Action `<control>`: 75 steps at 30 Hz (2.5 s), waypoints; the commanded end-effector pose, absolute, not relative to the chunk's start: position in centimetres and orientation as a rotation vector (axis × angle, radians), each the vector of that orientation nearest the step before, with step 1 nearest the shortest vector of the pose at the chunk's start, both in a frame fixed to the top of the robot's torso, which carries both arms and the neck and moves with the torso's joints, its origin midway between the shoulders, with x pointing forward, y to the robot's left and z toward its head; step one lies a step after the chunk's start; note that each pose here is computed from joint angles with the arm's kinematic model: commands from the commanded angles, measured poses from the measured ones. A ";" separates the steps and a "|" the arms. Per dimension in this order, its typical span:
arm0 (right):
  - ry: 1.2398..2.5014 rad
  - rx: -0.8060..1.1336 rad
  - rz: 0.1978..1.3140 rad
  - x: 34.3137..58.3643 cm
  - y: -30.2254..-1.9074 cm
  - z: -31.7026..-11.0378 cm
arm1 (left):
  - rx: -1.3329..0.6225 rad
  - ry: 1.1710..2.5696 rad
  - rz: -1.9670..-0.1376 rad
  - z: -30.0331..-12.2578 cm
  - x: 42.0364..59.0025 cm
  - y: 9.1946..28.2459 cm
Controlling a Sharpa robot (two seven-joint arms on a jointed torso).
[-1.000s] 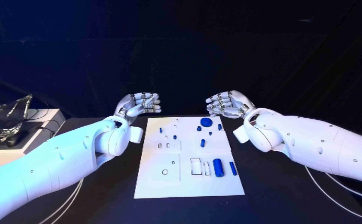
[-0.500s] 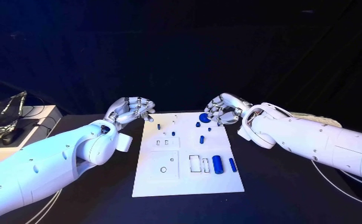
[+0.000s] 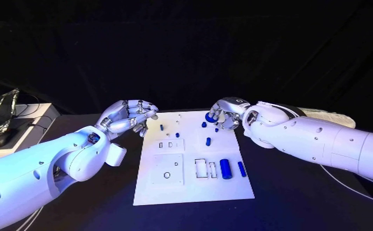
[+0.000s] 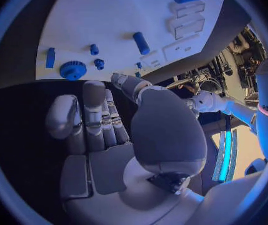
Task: Assemble the parts on the task board
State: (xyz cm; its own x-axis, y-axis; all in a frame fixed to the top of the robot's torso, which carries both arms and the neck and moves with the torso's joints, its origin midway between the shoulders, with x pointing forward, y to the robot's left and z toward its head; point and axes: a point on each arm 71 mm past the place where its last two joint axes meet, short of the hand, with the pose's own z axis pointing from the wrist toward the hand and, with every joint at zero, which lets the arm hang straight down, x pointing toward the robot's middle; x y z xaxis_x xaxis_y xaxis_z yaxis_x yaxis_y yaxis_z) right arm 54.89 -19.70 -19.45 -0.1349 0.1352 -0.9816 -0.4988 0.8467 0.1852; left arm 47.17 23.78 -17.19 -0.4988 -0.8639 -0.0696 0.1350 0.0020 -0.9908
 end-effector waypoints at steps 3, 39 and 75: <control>1.636 -0.372 0.448 55.1 -19.3 -19.4 | -0.730 1.496 -1.635 -16.4 46.7 23.6; 1.660 -0.389 0.373 56.7 -17.2 -18.2 | -0.726 1.473 -1.628 -15.4 46.6 23.5; 1.661 -0.400 0.376 57.1 -16.4 -18.2 | -0.731 1.480 -1.622 -15.5 46.8 23.7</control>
